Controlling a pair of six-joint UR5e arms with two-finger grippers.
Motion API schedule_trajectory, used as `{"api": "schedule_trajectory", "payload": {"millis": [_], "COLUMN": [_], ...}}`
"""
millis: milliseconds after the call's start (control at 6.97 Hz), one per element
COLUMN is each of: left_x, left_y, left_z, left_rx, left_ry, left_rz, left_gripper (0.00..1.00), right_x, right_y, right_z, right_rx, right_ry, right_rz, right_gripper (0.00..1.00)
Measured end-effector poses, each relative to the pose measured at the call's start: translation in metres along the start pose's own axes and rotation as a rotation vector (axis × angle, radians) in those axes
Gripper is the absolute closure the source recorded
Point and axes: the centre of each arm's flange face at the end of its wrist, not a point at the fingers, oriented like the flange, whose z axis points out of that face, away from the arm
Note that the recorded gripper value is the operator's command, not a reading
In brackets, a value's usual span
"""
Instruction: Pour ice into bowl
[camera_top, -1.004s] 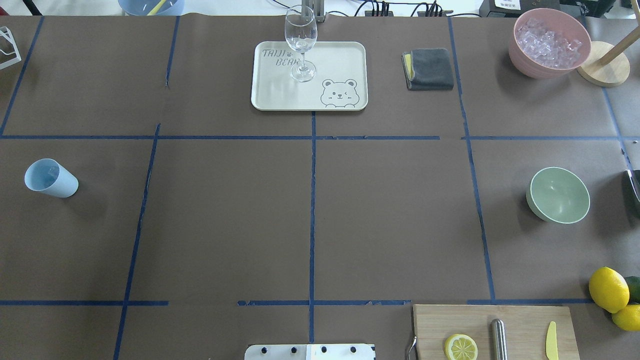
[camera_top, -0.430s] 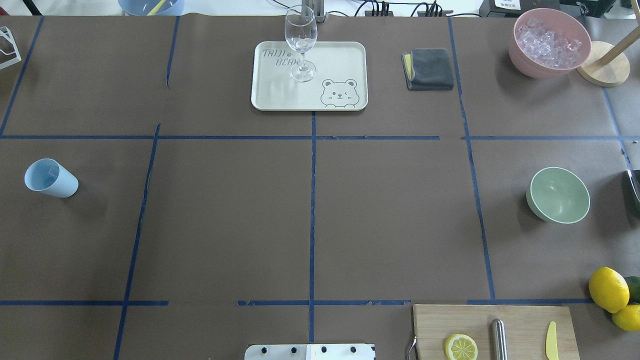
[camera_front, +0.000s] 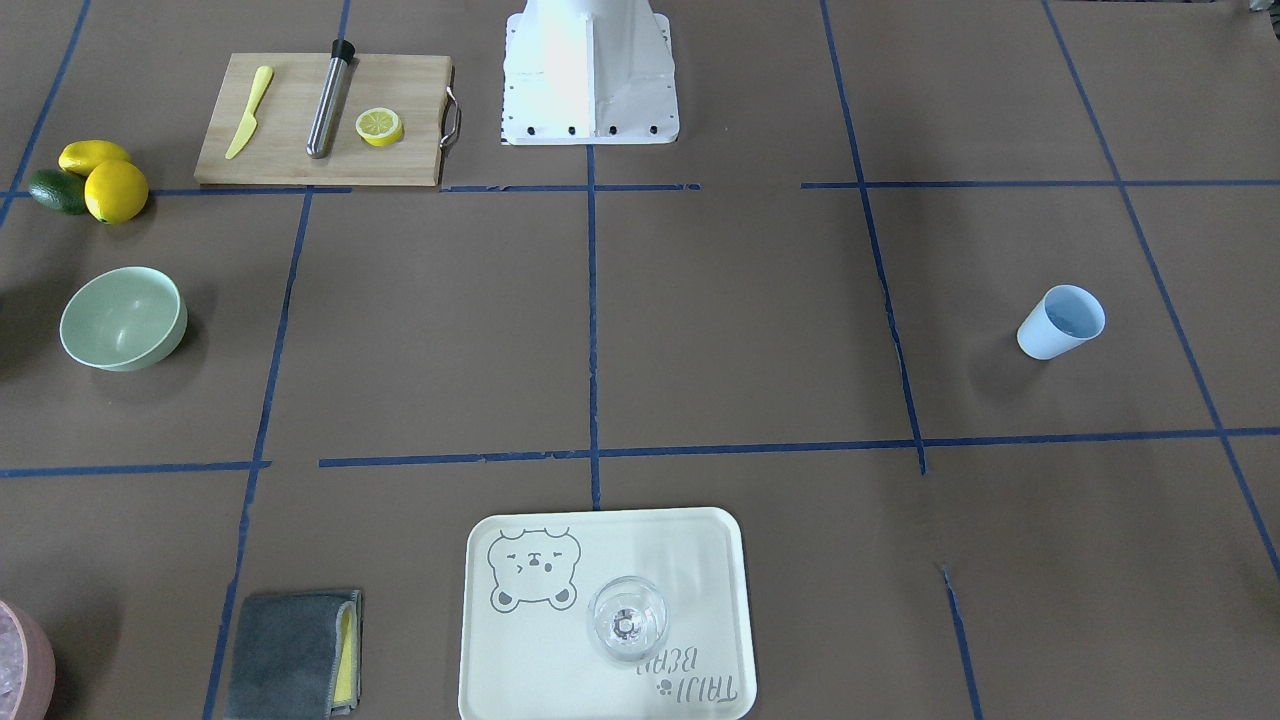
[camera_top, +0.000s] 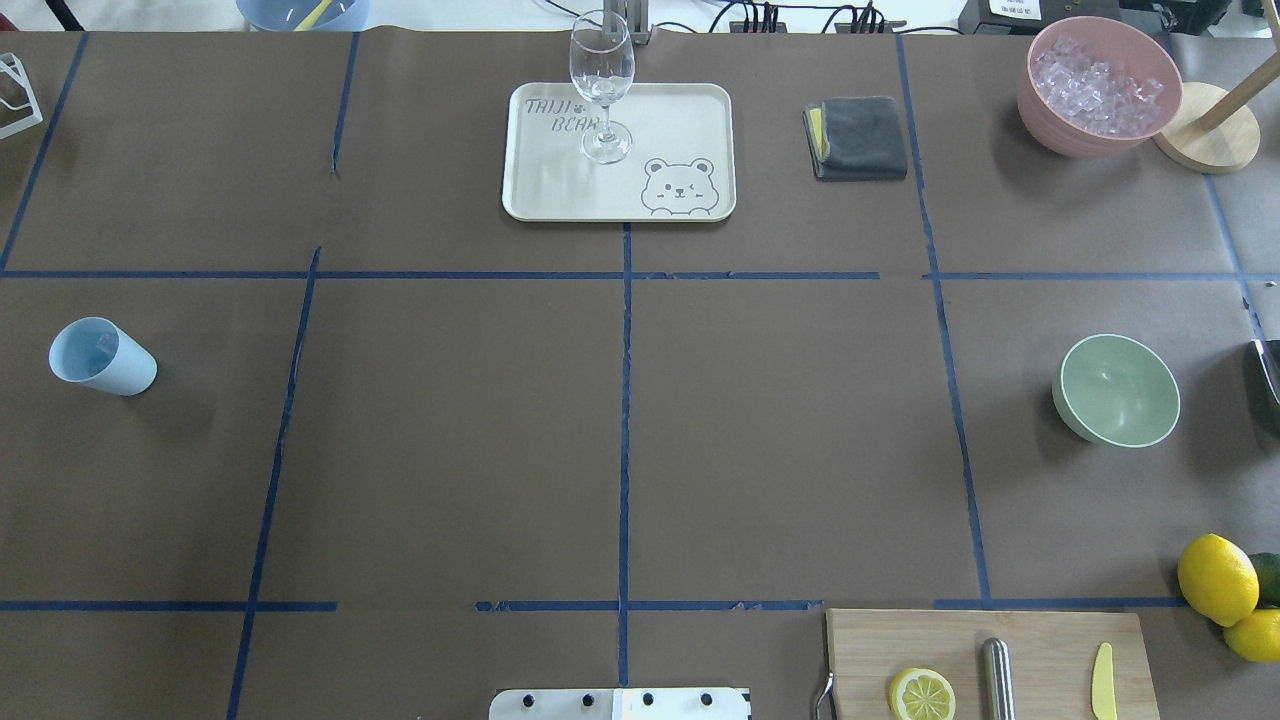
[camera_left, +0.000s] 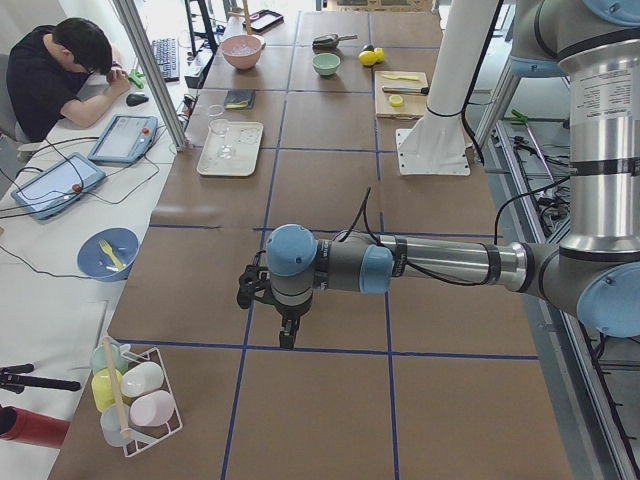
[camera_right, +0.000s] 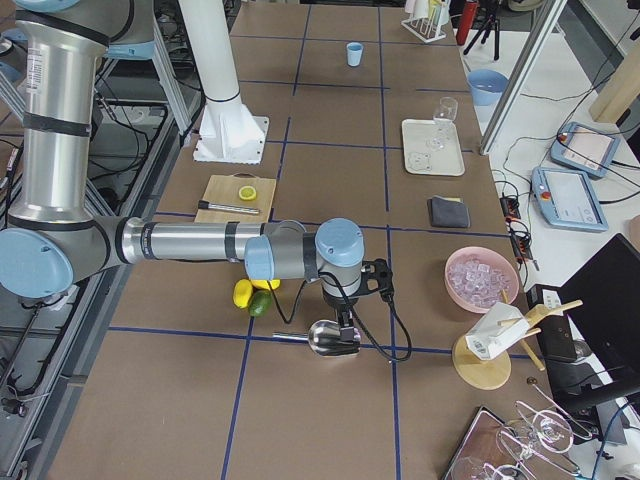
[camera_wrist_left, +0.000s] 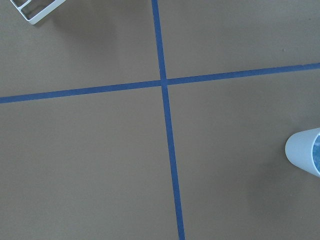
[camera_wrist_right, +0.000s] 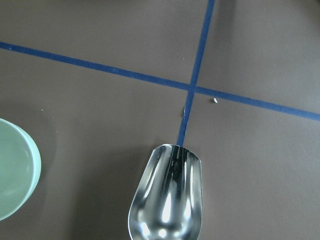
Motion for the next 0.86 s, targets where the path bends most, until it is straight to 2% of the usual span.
{"api": "schedule_trajectory", "payload": {"millis": [287, 430, 574, 861], "left_x": [0.002, 0.003, 0.004, 0.006], "left_y": [-0.001, -0.001, -0.002, -0.002], "left_z": [-0.001, -0.002, -0.003, -0.005], "left_rx": [0.004, 0.006, 0.008, 0.011], "left_ry": [0.001, 0.001, 0.001, 0.001], "left_rz": [0.005, 0.008, 0.011, 0.014], "left_gripper": [0.0, 0.0, 0.0, 0.0], "right_x": [-0.038, -0.068, -0.1, -0.149], "right_y": [-0.023, -0.031, -0.034, -0.037], "right_z": [0.006, 0.024, 0.048, 0.094], "right_rx": [0.087, 0.097, 0.084, 0.044], "right_ry": [-0.019, -0.047, -0.085, -0.124], "right_rz": [-0.143, -0.235, -0.281, -0.214], "right_gripper": [0.0, 0.0, 0.0, 0.0]}}
